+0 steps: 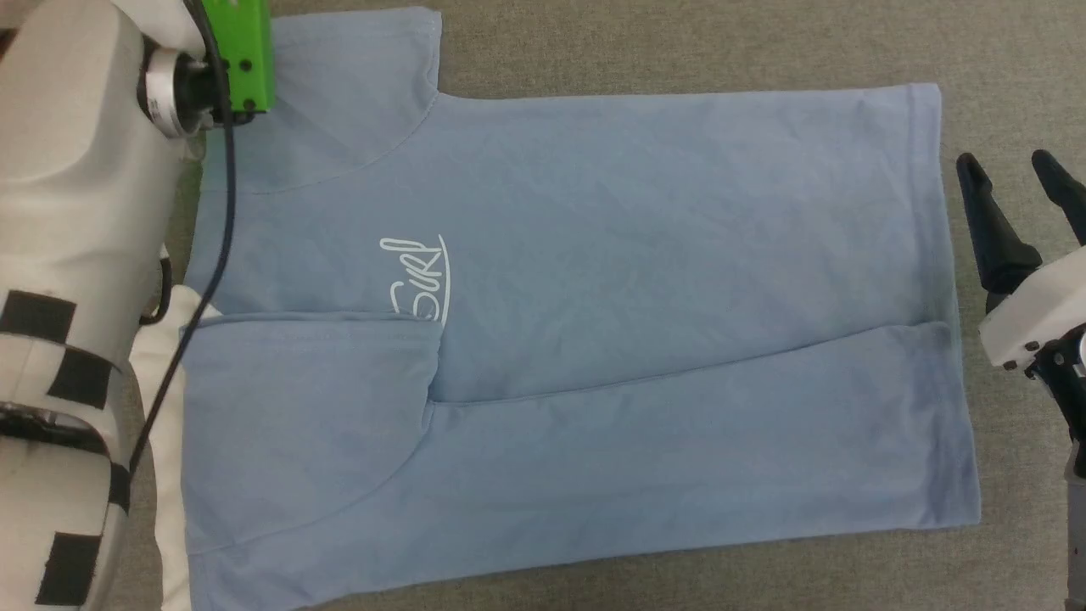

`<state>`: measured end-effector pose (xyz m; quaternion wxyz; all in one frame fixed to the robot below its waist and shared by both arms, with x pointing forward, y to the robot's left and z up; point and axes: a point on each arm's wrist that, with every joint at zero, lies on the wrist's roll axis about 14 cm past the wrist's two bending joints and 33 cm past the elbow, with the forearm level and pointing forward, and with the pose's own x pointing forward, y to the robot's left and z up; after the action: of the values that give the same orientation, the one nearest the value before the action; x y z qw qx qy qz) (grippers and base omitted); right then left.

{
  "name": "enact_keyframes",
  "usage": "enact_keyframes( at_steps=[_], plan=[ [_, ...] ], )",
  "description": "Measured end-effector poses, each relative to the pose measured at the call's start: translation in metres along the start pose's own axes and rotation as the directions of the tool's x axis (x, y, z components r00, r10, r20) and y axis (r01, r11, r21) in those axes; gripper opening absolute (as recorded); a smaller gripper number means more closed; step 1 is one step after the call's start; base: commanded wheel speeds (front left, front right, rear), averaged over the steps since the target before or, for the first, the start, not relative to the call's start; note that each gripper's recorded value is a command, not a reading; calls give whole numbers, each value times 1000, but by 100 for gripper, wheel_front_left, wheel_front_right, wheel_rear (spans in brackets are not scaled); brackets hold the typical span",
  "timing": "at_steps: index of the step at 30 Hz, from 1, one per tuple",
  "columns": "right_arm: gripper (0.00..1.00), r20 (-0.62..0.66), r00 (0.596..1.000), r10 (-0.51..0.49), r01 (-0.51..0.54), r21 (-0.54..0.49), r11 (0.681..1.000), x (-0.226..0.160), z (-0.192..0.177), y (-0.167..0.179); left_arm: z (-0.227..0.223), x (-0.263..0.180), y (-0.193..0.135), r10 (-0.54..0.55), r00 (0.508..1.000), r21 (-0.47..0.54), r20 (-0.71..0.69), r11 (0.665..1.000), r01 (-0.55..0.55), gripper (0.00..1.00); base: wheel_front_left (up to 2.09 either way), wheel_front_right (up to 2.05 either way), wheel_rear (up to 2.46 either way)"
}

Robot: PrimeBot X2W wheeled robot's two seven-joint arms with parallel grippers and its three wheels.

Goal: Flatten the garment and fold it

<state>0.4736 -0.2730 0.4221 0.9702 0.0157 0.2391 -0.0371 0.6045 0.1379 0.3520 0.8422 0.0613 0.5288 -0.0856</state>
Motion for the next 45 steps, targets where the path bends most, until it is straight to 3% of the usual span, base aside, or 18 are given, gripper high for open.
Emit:
enact_keyframes(
  at_steps=[1,2,3,14,20,25,28,37,42,43,44,45],
  plan=[
    [100,-4,1000,-1,1,-1,1000,1,-2,0,0,1,-1,-7,1000,-15,-15,1000,7,38,0,0,0],
    [100,-7,1000,0,0,-2,1000,2,-3,0,0,2,-1,-16,1000,-24,-26,1000,15,5,0,0,0],
    [100,-10,1000,2,-2,-4,1000,3,-4,1,0,3,-2,-25,999,-36,-37,999,24,0,0,0,0],
    [100,-12,999,37,-38,-60,997,15,17,8,3,-11,-13,-98,995,-69,24,993,100,0,0,0,0],
    [100,-137,989,62,-85,-169,982,31,40,17,3,-27,-21,-132,990,-59,58,989,135,0,0,0,0],
    [100,-391,920,-10,-91,-237,967,40,24,14,0,-37,-17,-132,989,-55,62,989,136,0,0,0,0],
    [100,-471,881,-40,-108,-283,953,43,22,19,2,-41,-15,-137,988,-54,74,989,141,0,0,0,0],
    [100,-612,786,-84,-163,-337,927,60,-11,28,1,-32,-14,-152,985,-48,83,987,156,0,0,0,0],
    [100,-637,768,-69,-188,-326,926,68,-24,34,1,-29,-12,-156,983,-42,92,986,160,0,0,0,0],
    [47,-640,766,-65,-189,-321,928,69,-25,34,2,-29,-12,-156,983,-41,95,986,161,0,0,0,0],
    [31,-640,766,-60,-190,-315,930,70,-25,34,3,-29,-11,-157,982,-41,101,986,162,0,0,0,0],
    [0,-636,770,-53,-190,-308,932,70,-24,35,4,-30,-11,-159,982,-42,105,986,164,0,0,0,0]
  ],
)
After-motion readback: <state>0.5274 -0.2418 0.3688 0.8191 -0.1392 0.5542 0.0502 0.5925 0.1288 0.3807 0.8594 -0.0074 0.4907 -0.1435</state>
